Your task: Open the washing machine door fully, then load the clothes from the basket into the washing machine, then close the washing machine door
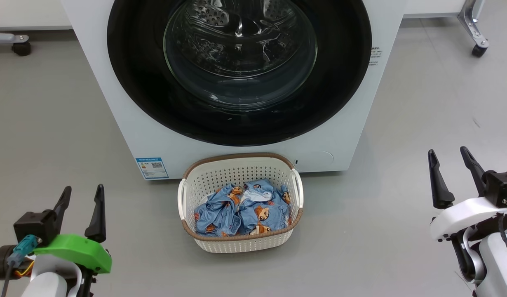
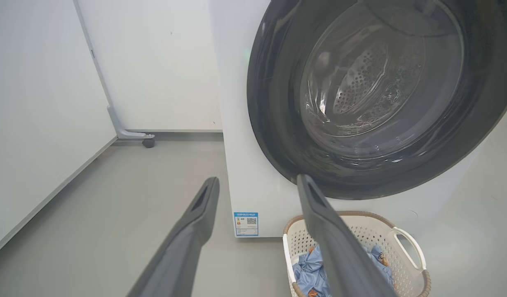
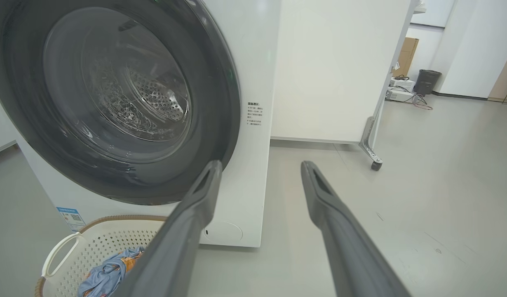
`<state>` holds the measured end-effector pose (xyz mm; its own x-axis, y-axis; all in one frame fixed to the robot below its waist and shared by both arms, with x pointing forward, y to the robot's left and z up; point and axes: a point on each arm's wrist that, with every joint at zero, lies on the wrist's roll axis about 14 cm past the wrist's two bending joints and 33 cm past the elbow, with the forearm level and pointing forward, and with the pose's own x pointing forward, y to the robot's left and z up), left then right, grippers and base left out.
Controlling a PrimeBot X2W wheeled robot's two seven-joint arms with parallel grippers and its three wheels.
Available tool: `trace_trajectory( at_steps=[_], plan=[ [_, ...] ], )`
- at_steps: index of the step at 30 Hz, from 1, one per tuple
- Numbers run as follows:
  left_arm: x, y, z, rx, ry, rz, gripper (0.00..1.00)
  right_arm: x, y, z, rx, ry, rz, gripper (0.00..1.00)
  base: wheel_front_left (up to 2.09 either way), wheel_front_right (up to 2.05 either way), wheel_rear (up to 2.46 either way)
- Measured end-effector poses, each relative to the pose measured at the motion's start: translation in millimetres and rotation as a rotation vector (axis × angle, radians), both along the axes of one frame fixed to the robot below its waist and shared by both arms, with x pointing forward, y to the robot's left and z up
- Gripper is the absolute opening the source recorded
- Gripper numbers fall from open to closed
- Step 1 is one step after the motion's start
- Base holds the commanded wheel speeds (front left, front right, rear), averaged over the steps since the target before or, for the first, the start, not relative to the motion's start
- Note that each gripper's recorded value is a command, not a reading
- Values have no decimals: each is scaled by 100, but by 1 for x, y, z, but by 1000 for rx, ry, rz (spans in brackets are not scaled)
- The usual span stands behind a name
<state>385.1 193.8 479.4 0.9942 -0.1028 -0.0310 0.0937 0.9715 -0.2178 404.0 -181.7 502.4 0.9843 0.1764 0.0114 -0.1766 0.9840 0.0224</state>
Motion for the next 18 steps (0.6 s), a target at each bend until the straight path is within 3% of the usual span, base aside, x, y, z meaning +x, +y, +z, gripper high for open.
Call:
trace_trajectory(
  at_steps=[18],
  plan=[
    [-1,4,0,15,-1,6,100,1,-4,4,13,-10,-13,100,0,0,0]
  ],
)
